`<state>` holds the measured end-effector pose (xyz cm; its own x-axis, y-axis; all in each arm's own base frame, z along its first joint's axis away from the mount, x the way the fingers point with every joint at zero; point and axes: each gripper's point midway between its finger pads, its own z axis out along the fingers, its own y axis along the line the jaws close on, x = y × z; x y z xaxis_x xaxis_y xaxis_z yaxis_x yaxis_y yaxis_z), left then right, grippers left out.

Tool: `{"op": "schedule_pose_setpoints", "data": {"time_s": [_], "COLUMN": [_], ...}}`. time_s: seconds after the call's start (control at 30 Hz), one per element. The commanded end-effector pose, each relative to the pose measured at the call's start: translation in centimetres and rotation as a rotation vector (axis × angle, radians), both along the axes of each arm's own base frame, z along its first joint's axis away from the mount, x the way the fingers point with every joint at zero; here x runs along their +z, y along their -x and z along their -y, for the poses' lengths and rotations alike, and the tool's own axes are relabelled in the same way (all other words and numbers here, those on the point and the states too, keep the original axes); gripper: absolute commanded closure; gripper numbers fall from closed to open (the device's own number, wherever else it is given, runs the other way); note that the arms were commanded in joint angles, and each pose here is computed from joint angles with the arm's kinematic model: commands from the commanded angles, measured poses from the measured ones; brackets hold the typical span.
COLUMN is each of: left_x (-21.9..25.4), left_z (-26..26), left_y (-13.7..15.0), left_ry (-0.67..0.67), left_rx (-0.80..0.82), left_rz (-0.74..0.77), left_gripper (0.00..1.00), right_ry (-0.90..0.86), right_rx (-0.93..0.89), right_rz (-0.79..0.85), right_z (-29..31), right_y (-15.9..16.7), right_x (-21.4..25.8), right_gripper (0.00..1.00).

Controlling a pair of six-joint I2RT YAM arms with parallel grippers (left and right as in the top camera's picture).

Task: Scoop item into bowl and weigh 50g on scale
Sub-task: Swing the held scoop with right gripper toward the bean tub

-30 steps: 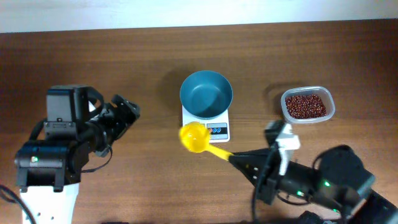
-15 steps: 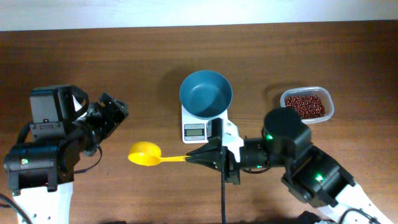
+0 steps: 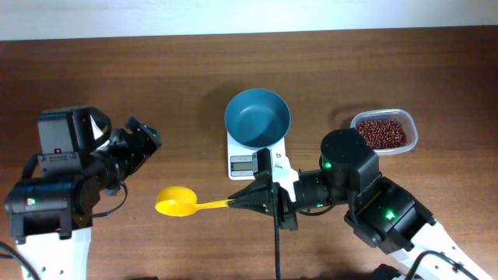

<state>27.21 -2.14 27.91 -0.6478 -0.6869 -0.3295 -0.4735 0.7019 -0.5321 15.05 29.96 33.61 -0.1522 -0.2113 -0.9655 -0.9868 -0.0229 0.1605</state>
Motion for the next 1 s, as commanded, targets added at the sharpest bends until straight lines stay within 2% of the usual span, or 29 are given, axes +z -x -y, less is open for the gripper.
{"op": "schedule_pose_setpoints", "data": {"time_s": [0.0,0.1,0.23,0.37,0.5,0.6,0.67,0.7,0.73,0.83,0.97], "left_x": [0.5,0.5,0.5,0.2,-0.4,-0.9,-1.5,-1.6,-1.7,-1.7,-1.4], "left_z": [-0.1,-0.1,-0.1,-0.1,0.4,1.0,1.1,1.2,1.3,3.0,6.1], "left_y": [0.1,0.1,0.2,0.5,1.5,2.6,3.6,3.9,4.0,4.4,4.6], "left_ry": [-0.011,-0.011,-0.011,-0.010,0.014,0.042,0.047,0.047,0.048,0.033,-0.010], "left_rx": [-0.011,-0.011,-0.011,-0.011,-0.026,-0.042,-0.042,-0.045,-0.051,-0.153,-0.334], "left_rz": [0.023,0.023,0.022,0.002,-0.045,-0.097,-0.144,-0.155,-0.161,-0.157,-0.114], "left_gripper": [0.04,0.04,0.04,0.01,0.01,0.12,0.31,0.34,0.34,0.11,0.11], "right_ry": [-0.008,0.004,0.069,0.114,0.128,0.125,0.127,0.132,0.139,0.207,0.271], "right_rx": [0.020,-0.066,-0.466,-0.664,-0.819,-0.984,-1.100,-1.142,-1.179,-1.337,-1.412], "right_rz": [-0.018,-0.106,-0.375,-0.518,-0.567,-0.583,-0.589,-0.593,-0.603,-0.662,-0.668], "right_z": [0.0,0.6,3.9,7.3,11.1,14.7,17.7,18.7,19.6,23.0,25.0], "right_y": [0.5,-1.1,-7.5,-9.4,-8.7,-7.5,-5.9,-5.4,-5.0,-3.4,-2.9], "right_x": [0.2,0.0,-2.5,-4.5,-4.6,-4.6,-4.8,-5.0,-5.3,-7.5,-8.3], "right_gripper": [0.96,0.96,0.96,0.96,0.96,0.96,0.96,0.96,0.96,0.96,0.96]}}
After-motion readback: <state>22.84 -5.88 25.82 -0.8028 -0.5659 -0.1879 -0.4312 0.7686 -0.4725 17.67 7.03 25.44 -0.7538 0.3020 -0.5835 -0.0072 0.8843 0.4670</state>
